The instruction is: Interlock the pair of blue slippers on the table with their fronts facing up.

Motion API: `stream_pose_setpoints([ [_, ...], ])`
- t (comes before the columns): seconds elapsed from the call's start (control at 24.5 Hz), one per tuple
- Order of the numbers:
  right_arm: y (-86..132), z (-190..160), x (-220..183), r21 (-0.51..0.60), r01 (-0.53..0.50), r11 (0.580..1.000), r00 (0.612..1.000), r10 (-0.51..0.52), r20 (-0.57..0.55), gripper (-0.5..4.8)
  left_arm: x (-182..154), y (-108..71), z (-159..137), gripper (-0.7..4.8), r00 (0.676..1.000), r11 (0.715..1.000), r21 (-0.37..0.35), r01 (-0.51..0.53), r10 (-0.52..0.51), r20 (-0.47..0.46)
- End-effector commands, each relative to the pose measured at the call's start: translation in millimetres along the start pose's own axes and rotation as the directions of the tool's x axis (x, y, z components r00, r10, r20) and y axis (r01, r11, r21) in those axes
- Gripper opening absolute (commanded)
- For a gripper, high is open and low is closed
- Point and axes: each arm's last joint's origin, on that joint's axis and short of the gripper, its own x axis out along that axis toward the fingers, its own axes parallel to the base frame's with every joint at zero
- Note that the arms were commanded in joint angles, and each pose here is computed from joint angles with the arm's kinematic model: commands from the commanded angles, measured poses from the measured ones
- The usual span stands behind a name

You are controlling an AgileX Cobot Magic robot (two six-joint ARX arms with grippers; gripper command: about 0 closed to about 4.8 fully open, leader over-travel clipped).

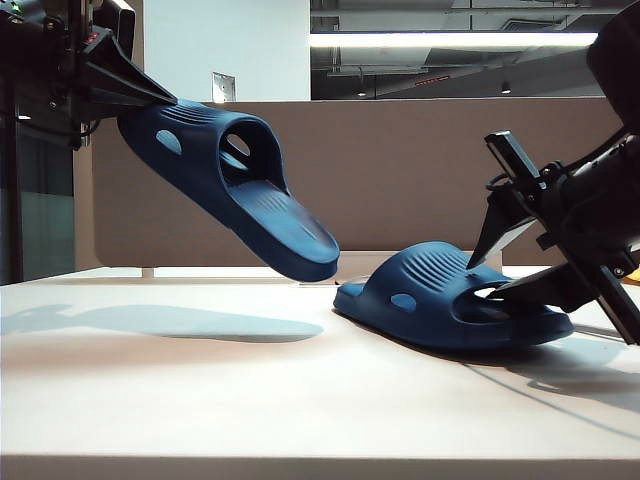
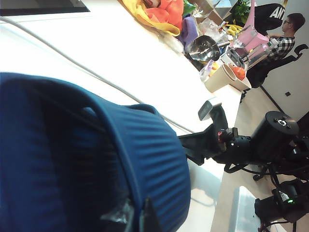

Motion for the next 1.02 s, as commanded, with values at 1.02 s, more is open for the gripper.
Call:
stream_pose_setpoints([
  [1.02, 31.8, 34.0, -44.2, -0.019, -0.339, 0.941, 0.933, 0.333, -0.14, -0.01, -42.2, 20.1, -4.0, -0.06, 0.99, 0.992, -0.015, -0.124, 0.124, 0.069],
])
